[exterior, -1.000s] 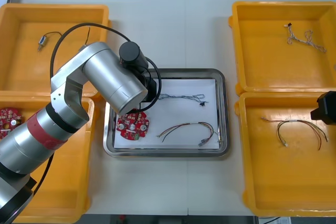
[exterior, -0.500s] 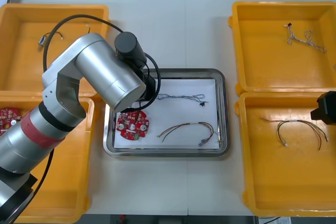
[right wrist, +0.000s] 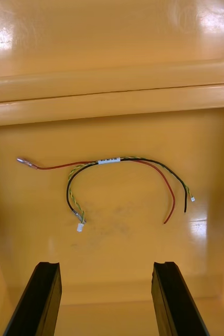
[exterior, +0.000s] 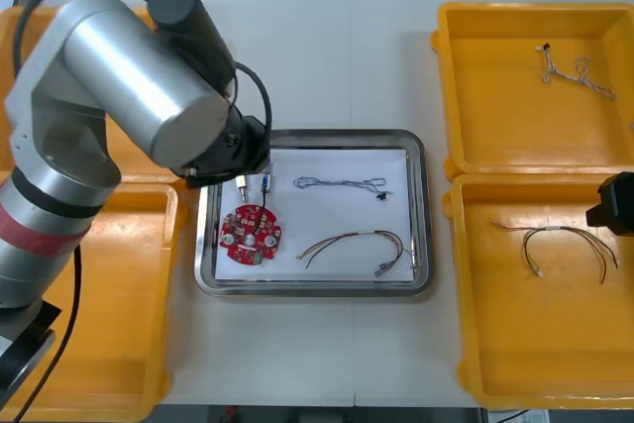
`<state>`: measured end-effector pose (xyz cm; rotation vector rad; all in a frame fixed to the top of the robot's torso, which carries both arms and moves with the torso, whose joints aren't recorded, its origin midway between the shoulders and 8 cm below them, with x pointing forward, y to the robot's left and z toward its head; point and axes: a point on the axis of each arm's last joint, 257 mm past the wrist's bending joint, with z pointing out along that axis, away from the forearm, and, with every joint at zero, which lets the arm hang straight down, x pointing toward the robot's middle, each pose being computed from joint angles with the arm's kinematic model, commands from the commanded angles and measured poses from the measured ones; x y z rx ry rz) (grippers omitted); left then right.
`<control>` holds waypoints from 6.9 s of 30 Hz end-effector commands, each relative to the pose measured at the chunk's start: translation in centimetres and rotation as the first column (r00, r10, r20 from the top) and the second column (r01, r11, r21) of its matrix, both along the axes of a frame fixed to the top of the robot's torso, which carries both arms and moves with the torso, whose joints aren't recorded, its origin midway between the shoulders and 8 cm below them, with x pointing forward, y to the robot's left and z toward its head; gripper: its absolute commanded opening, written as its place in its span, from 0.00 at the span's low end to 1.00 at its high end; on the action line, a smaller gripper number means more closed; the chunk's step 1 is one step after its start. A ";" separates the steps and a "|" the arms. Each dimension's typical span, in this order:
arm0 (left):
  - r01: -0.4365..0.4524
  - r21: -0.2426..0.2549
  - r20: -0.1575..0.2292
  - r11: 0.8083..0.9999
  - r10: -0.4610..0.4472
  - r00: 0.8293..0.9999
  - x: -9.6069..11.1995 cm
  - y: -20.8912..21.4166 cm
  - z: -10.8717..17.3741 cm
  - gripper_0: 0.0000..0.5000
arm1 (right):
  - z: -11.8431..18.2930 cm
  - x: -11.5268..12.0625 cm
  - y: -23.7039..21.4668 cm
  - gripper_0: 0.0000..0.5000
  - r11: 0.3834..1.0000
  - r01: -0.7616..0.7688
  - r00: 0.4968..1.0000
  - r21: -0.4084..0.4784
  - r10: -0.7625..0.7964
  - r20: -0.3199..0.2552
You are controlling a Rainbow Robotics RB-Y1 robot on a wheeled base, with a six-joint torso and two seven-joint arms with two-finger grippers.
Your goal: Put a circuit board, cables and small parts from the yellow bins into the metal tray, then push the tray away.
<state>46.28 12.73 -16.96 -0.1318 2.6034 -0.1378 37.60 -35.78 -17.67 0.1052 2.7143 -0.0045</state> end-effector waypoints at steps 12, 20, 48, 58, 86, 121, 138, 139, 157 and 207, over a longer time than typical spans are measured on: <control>-0.018 0.017 0.047 1.000 0.017 0.999 1.2 8.3 6.7 1.00 | 2.9 1.8 5.8 1.00 0.961 -0.247 0.965 -0.127 0.255 0.055; 0.011 0.076 0.007 0.997 -0.011 1.000 1.0 14.1 6.4 1.00 | 2.1 1.7 10.9 1.00 0.889 -0.426 0.902 -0.167 0.432 -0.002; -0.137 0.078 -0.014 0.988 0.139 0.990 -5.1 28.1 6.1 1.00 | -1.7 -0.8 25.5 1.00 0.416 -0.873 0.458 -0.255 0.879 -0.134; -0.114 0.128 0.066 0.985 0.106 0.992 -4.8 27.1 8.1 1.00 | -4.0 -1.2 29.3 1.00 0.153 -0.938 0.226 -0.312 0.950 -0.216; -0.065 0.153 0.052 0.986 0.058 0.997 -4.9 25.2 7.1 1.00 | -11.7 -4.4 37.1 1.00 -0.147 -0.900 0.009 -0.410 0.935 -0.354; -0.053 0.130 0.039 0.990 0.048 0.998 -5.1 24.6 6.7 1.00 | -15.2 -4.3 38.0 0.54 -0.093 -0.893 0.063 -0.439 0.943 -0.327; -0.053 0.130 0.039 0.990 0.048 0.998 -5.1 24.6 6.7 1.00 | -10.7 2.6 35.6 0.00 -0.067 -0.816 0.142 -0.574 0.939 -0.312; -0.053 0.130 0.039 0.990 0.048 0.998 -5.1 24.6 6.7 1.00 | -10.3 3.2 35.4 0.00 -0.063 -0.811 0.148 -0.582 0.939 -0.309; -0.053 0.130 0.039 0.990 0.048 0.998 -5.1 24.6 6.7 1.00 | -6.2 9.2 35.0 0.00 -0.057 -0.763 0.194 -0.644 0.930 -0.312; -0.053 0.130 0.039 0.990 0.048 0.998 -5.1 24.6 6.7 1.00 | 2.2 23.7 39.6 0.00 -0.068 -0.582 0.153 -0.810 0.970 -0.191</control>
